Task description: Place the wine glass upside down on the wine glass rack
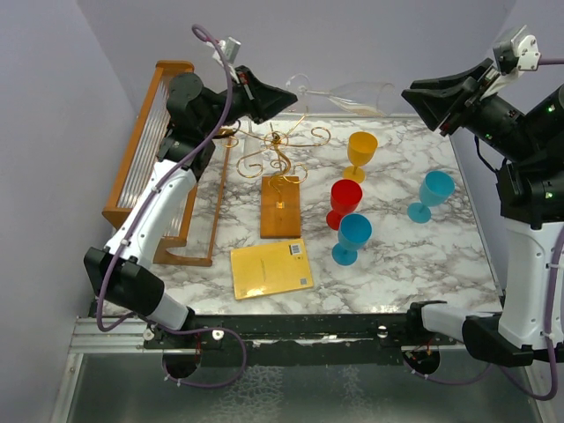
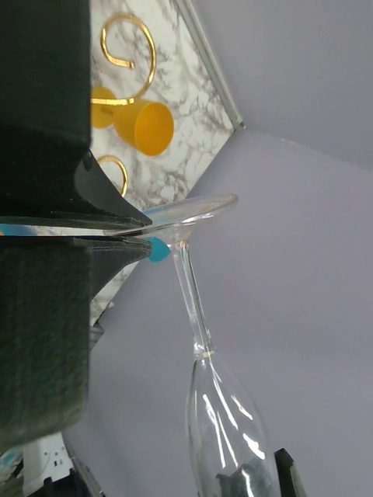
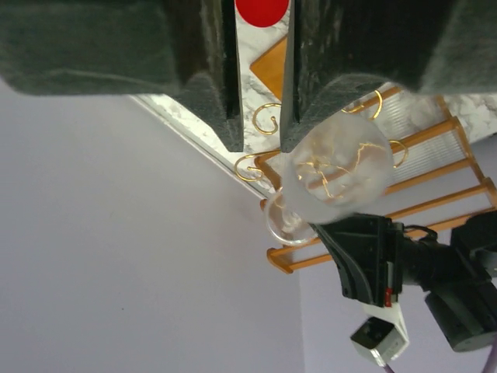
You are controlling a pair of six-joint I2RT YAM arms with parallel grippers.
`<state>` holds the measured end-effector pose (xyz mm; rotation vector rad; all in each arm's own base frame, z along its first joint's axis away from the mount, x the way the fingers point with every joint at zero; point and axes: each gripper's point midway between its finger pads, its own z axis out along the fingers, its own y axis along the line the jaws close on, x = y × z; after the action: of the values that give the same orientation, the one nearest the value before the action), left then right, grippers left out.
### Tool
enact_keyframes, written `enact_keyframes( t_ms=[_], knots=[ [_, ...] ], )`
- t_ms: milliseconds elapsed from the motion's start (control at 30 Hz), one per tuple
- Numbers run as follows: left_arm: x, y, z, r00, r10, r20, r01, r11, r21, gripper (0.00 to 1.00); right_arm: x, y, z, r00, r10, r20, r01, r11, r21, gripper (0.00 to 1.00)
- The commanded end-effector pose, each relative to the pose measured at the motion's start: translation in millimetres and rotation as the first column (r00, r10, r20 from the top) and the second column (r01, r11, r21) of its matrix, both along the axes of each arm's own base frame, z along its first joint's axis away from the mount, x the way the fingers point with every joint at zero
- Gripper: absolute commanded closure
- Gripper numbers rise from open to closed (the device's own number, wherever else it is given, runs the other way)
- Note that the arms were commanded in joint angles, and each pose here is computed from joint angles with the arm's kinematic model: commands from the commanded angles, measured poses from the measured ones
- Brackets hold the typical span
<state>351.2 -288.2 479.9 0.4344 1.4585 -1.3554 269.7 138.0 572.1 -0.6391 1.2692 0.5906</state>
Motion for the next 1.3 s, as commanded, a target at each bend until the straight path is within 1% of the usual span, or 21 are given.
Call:
enact_keyframes(
  t_ms=[0,100,133,167,200,233,300,400,467,533,600,700,767,867,933,967,1033,1067,1133,1200,1267],
  knots=[
    [-12,40,39,0.988,0.070,0.141,-0.066,0.997,-0.029,1.00,-3,-11,9,0.995,-0.074,0.073,0.076,0.997,-0.024,0.69],
    [-9,65,47,0.977,0.131,0.171,-0.129,0.991,-0.022,1.00,-1,-15,10,0.991,-0.101,0.088,0.105,0.994,-0.035,0.53],
    [-8,74,49,0.971,0.156,0.181,-0.156,0.988,-0.015,1.00,0,-17,9,0.989,-0.115,0.090,0.118,0.992,-0.037,0.47],
    [-7,83,50,0.965,0.184,0.189,-0.187,0.982,-0.004,1.00,1,-19,9,0.987,-0.127,0.099,0.132,0.990,-0.043,0.38],
    [-5,92,52,0.953,0.219,0.210,-0.227,0.974,0.013,1.00,4,-22,7,0.984,-0.144,0.102,0.149,0.988,-0.049,0.32],
    [-5,102,53,0.937,0.258,0.234,-0.275,0.961,0.041,1.00,6,-24,4,0.982,-0.159,0.104,0.166,0.985,-0.057,0.28],
    [-3,119,55,0.887,0.343,0.309,-0.392,0.913,0.110,1.00,14,-28,-7,0.977,-0.185,0.104,0.195,0.977,-0.086,0.23],
    [-3,150,61,0.777,0.452,0.439,-0.574,0.795,0.197,1.00,27,-30,-33,0.979,-0.186,0.083,0.198,0.966,-0.168,0.19],
    [-6,173,67,0.690,0.507,0.516,-0.683,0.692,0.233,1.00,33,-27,-59,0.988,-0.150,0.045,0.157,0.956,-0.247,0.17],
    [-13,192,74,0.623,0.529,0.576,-0.753,0.605,0.258,1.00,39,-23,-89,0.994,-0.110,-0.010,0.101,0.944,-0.315,0.16],
    [-22,209,82,0.562,0.545,0.623,-0.808,0.524,0.270,1.00,43,-23,-115,0.994,-0.096,-0.055,0.070,0.931,-0.357,0.14],
    [-37,234,95,0.472,0.561,0.680,-0.873,0.405,0.271,1.00,46,-25,-146,0.991,-0.102,-0.086,0.060,0.919,-0.389,0.12],
    [-46,251,103,0.411,0.567,0.714,-0.908,0.322,0.267,1.00,47,-26,-164,0.989,-0.102,-0.103,0.053,0.915,-0.401,0.07],
    [-58,276,111,0.325,0.535,0.780,-0.946,0.183,0.269,1.00,45,-25,-185,0.988,-0.098,-0.117,0.042,0.912,-0.408,0.04],
    [-65,292,111,0.290,0.494,0.819,-0.954,0.086,0.286,1.00,43,-25,-196,0.988,-0.096,-0.117,0.042,0.915,-0.402,0.03],
    [-68,298,109,0.288,0.464,0.838,-0.952,0.044,0.303,1.00,43,-25,-200,0.989,-0.095,-0.117,0.041,0.917,-0.396,0.03],
    [-72,304,102,0.309,0.378,0.873,-0.940,-0.020,0.341,1.00,41,-22,-208,0.989,-0.077,-0.124,0.023,0.920,-0.390,0.03],
    [-74,305,97,0.326,0.343,0.881,-0.932,-0.039,0.361,1.00,40,-21,-212,0.989,-0.068,-0.132,0.012,0.921,-0.389,0.03],
    [-75,302,86,0.385,0.254,0.888,-0.911,-0.050,0.409,1.00,40,-18,-219,0.988,-0.051,-0.144,-0.009,0.922,-0.388,0.03],
    [-76,291,71,0.461,0.131,0.878,-0.883,-0.028,0.468,1.00,40,-17,-224,0.987,-0.047,-0.154,-0.016,0.922,-0.387,0.03],
    [-79,284,52,0.532,0.020,0.846,-0.846,-0.025,0.533,1.00,42,-18,-228,0.986,-0.052,-0.160,-0.014,0.922,-0.388,0.03]
  ],
)
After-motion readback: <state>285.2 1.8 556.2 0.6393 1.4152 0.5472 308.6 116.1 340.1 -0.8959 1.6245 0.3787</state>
